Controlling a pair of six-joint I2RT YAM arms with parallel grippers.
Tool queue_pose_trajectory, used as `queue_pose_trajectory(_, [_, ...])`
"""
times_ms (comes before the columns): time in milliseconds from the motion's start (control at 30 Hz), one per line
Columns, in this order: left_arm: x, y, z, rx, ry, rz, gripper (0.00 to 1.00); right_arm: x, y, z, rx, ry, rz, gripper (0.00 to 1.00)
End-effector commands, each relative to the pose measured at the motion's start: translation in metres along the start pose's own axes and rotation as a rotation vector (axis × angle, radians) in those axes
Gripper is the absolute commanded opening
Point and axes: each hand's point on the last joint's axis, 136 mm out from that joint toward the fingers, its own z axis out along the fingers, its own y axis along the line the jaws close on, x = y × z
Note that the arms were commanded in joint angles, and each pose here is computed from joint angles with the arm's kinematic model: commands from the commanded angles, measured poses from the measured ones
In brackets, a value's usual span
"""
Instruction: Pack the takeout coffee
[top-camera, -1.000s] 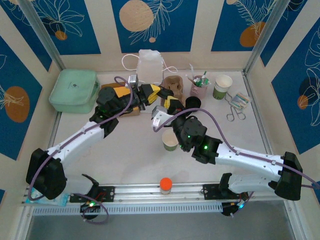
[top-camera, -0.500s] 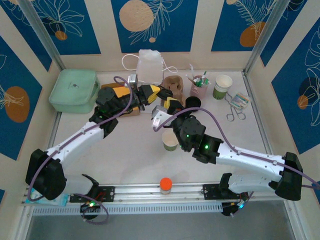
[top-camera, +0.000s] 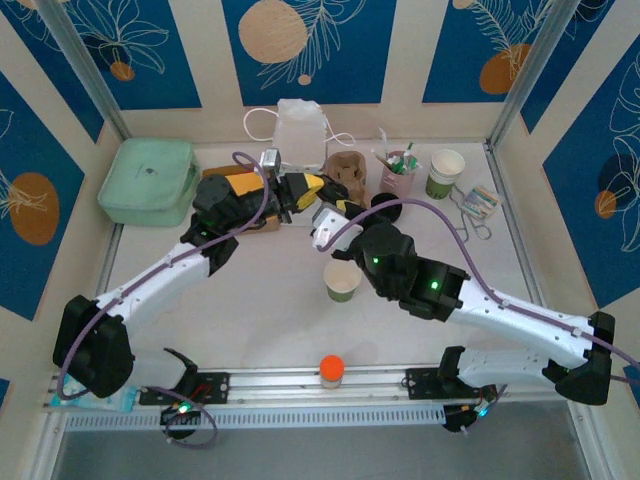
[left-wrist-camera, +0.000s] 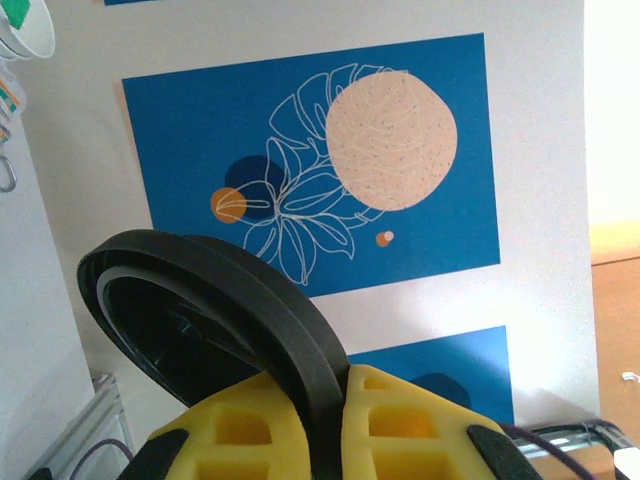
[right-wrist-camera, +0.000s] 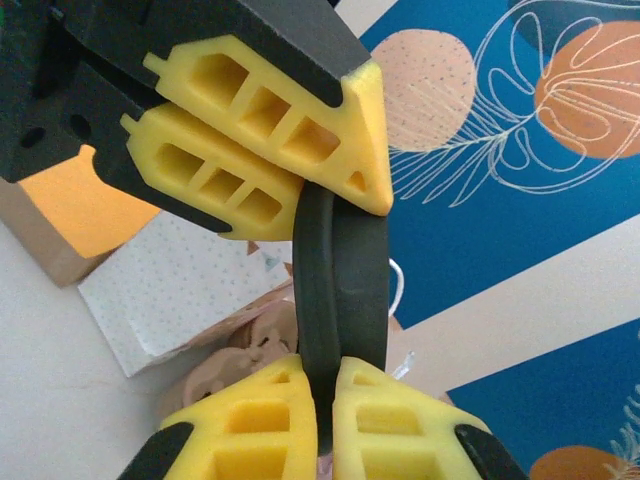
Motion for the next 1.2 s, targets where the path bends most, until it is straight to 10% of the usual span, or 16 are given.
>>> queue_pose_trajectory(0, [-0.02,0.008,-0.002,-0.014,-0.085,0.039,0.0,-0.015,-0.011,-0.015,-0.035,-0.055,0.101,0.09])
queue_pose_trajectory(500, [-0.021,0.006,-0.001,0.02,-0.084,0.039,0.0,-0.007,-0.021,-0.032,-0.113,-0.03,0.277,0.39])
queue_pose_trajectory(800, [-0.014,-0.01,-0.002,0.138,-0.03,0.103,0.0,0.04,-0.063,-0.069,-0.245,0.094,0.907,0.66])
queue_pose_trajectory(1167, [0.032,-0.087,-0.016,0.426,0.185,0.353,0.0,0.042,-0.055,-0.057,-0.908,0.09,1.622,0.63])
